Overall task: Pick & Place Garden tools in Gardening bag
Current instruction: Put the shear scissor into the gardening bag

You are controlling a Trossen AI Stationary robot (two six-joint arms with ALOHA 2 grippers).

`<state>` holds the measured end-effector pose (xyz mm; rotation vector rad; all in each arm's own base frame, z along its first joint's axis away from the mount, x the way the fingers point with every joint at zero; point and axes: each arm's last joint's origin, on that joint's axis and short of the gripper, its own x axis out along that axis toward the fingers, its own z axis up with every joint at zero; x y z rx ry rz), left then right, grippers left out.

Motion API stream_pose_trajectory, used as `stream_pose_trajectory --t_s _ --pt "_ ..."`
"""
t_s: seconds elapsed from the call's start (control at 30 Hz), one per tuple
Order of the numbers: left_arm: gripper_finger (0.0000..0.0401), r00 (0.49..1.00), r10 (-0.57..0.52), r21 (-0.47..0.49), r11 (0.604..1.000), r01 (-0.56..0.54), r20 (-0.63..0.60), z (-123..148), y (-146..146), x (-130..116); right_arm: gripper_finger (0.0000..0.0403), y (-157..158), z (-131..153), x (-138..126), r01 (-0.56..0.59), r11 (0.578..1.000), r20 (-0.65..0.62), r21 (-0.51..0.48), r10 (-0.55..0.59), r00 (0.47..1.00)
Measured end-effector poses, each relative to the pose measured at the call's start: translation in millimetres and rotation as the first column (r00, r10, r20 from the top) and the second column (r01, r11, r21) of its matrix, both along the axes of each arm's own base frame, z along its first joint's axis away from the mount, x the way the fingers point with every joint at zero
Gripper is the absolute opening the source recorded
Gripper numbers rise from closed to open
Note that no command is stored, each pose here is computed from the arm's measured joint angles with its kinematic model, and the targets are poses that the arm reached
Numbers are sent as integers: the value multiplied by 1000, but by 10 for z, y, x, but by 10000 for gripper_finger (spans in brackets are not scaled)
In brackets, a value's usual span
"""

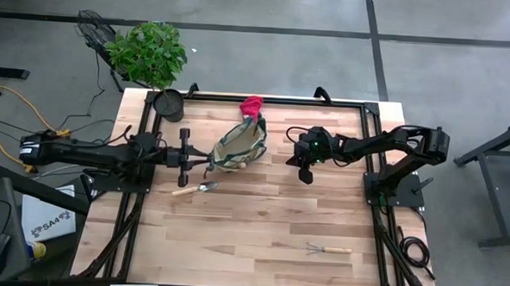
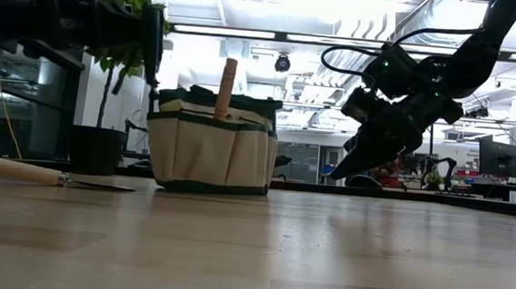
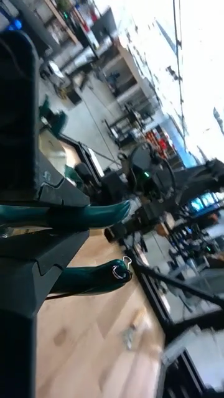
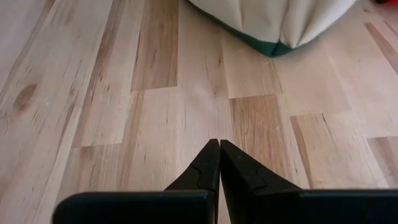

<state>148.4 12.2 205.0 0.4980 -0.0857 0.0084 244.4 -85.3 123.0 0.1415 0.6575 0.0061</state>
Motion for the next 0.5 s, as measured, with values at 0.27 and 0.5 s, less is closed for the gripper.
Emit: stream_pose_trajectory --t_s 0.27,0.5 --pt "35 1000 -27 -22 999 27 11 22 -11 -33 3 -2 7 5 0 1000 9 -2 0 1000" --pt "35 999 43 -98 994 -43 0 9 12 -25 3 -3 13 10 -1 1000 17 -2 1 1000"
